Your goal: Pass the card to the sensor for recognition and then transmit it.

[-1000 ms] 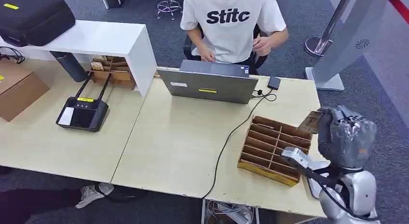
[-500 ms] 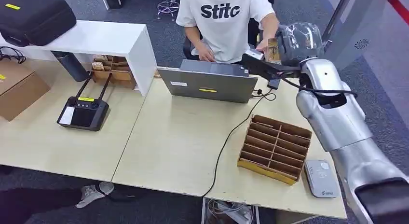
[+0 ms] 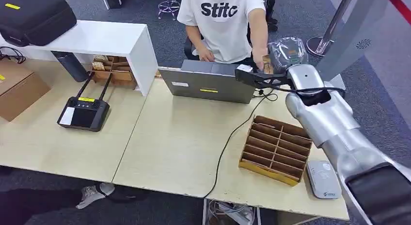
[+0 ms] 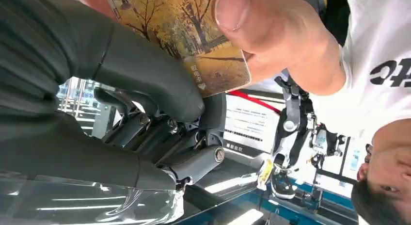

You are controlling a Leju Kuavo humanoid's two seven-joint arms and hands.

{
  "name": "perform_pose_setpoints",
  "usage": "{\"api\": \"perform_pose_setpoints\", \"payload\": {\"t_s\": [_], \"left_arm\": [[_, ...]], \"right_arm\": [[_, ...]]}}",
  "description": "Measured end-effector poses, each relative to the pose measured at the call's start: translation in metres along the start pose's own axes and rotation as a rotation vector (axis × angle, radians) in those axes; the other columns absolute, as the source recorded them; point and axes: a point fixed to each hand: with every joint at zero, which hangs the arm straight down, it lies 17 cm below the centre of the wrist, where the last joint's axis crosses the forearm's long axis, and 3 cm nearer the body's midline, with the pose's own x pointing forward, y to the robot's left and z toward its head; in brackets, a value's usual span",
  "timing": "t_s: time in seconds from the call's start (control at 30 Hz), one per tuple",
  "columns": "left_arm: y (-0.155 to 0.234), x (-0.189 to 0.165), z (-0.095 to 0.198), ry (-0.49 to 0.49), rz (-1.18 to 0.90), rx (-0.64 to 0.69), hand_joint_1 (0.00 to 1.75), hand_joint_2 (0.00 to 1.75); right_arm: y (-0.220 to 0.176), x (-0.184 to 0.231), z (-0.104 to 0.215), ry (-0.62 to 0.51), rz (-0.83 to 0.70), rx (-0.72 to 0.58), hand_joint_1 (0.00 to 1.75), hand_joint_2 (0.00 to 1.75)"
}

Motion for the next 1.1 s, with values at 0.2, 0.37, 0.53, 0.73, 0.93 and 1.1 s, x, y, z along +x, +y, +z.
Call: {"api": "perform_pose_setpoints", "payload": {"t_s": [0.2, 0.37, 0.53, 0.73, 0.93, 1.1], "left_arm": [[-0.001, 0.001, 0.001, 0.000, 0.000, 0.014, 0.00, 1.75], [-0.002, 0.001, 0.001, -0.004, -0.001, 0.014, 0.00, 1.75], [-0.001, 0.001, 0.001, -0.005, -0.002, 0.016, 0.00, 1.75], [-0.002, 0.000, 0.003, -0.011, 0.017, 0.038, 0.00, 1.75], [-0.004, -0.004, 0.007, -0.016, 0.042, 0.043, 0.00, 1.75], [-0.005, -0.003, 0.009, -0.021, 0.043, 0.042, 0.00, 1.75]], "right_arm": [[0.006, -0.003, 0.001, 0.013, 0.007, 0.003, 0.00, 1.75], [0.003, -0.007, 0.001, 0.024, 0.003, -0.022, 0.00, 1.75], [-0.005, -0.011, 0.001, 0.034, -0.021, -0.070, 0.00, 1.75], [-0.046, -0.032, 0.012, 0.040, -0.528, -0.240, 0.00, 1.75], [-0.043, -0.101, 0.048, 0.138, -1.068, -0.364, 0.00, 1.75], [-0.033, -0.183, 0.095, 0.289, -1.075, -0.561, 0.00, 1.75]]}}
